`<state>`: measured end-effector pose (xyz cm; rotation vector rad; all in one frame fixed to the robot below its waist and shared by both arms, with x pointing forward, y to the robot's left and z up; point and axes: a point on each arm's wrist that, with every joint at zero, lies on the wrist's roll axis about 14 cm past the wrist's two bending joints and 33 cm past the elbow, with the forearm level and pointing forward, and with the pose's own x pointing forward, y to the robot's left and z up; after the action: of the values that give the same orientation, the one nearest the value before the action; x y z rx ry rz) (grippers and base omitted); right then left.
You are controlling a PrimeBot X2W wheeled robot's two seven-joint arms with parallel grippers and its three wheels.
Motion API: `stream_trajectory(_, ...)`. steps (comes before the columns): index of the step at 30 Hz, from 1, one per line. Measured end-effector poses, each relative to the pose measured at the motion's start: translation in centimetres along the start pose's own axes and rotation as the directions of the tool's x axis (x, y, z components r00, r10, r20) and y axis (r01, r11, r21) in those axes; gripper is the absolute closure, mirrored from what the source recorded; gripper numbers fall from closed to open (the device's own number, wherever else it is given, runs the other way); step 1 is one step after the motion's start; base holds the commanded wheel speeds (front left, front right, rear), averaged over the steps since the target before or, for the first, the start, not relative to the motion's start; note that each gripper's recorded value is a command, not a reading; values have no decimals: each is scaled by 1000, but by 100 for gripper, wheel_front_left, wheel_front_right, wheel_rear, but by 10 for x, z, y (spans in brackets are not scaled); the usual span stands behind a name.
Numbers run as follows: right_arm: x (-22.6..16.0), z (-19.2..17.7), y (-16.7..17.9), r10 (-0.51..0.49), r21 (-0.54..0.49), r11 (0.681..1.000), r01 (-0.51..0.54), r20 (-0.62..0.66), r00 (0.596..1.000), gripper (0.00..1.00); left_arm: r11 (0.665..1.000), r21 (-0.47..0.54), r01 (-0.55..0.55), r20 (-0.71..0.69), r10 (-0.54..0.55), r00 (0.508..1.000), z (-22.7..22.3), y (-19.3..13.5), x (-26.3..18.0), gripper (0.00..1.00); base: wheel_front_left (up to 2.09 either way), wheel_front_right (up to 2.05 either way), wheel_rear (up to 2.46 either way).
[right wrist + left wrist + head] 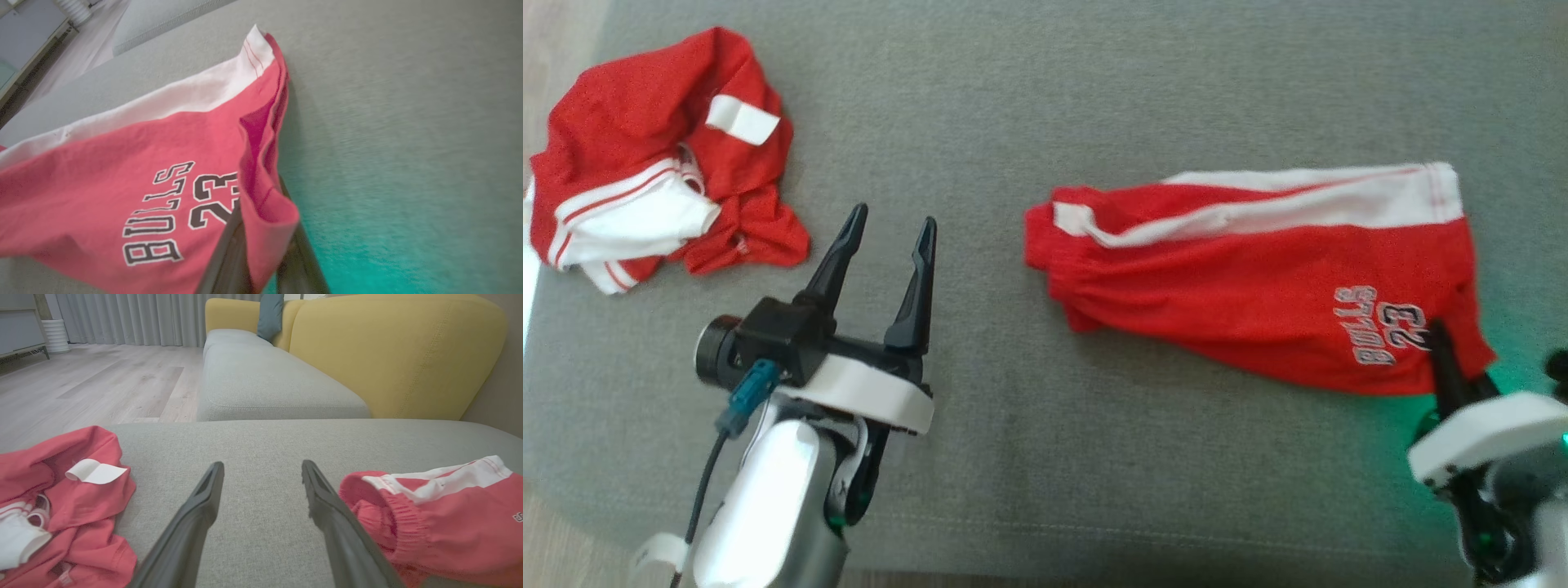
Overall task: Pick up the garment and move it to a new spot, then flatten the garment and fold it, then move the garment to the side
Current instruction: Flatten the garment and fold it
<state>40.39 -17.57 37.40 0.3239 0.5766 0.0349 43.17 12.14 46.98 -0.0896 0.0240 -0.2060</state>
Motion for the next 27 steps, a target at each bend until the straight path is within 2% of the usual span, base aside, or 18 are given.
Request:
stream_trajectory(7,-15,3,-20,-53,46,998,52,28,998,100,1000,-6,30,-8,-30,1000,-4,-10,1,0,0,0,0)
stream_trajectory(10,-14,9,-4,-19,-29,999,20,41,999,100,999,-5,36,-12,-36,999,-4,-11,2,0,0,0,0)
stream_trajectory(14,-8,26,37,85,-151,986,-75,61,995,100,999,-2,39,-6,-39,999,-1,-12,1,0,0,0,0)
stream_trajectory(16,-5,40,78,186,-240,957,-164,74,980,100,999,1,42,0,-42,999,2,-13,0,0,0,0,0)
stream_trajectory(18,-5,47,119,291,-312,915,-256,70,954,100,999,4,40,5,-40,999,4,-14,-1,0,0,0,0)
stream_trajectory(21,-11,38,172,431,-359,846,-394,25,902,100,1000,5,31,9,-31,999,6,-12,-4,0,0,0,0)
stream_trajectory(24,-16,13,201,509,-351,795,-495,-57,859,100,1000,9,14,10,-14,1000,7,-6,-7,0,0,0,0)
stream_trajectory(27,-17,-15,212,534,-339,764,-550,-146,833,100,1000,12,-1,9,1,1000,8,-2,-10,0,0,0,0)
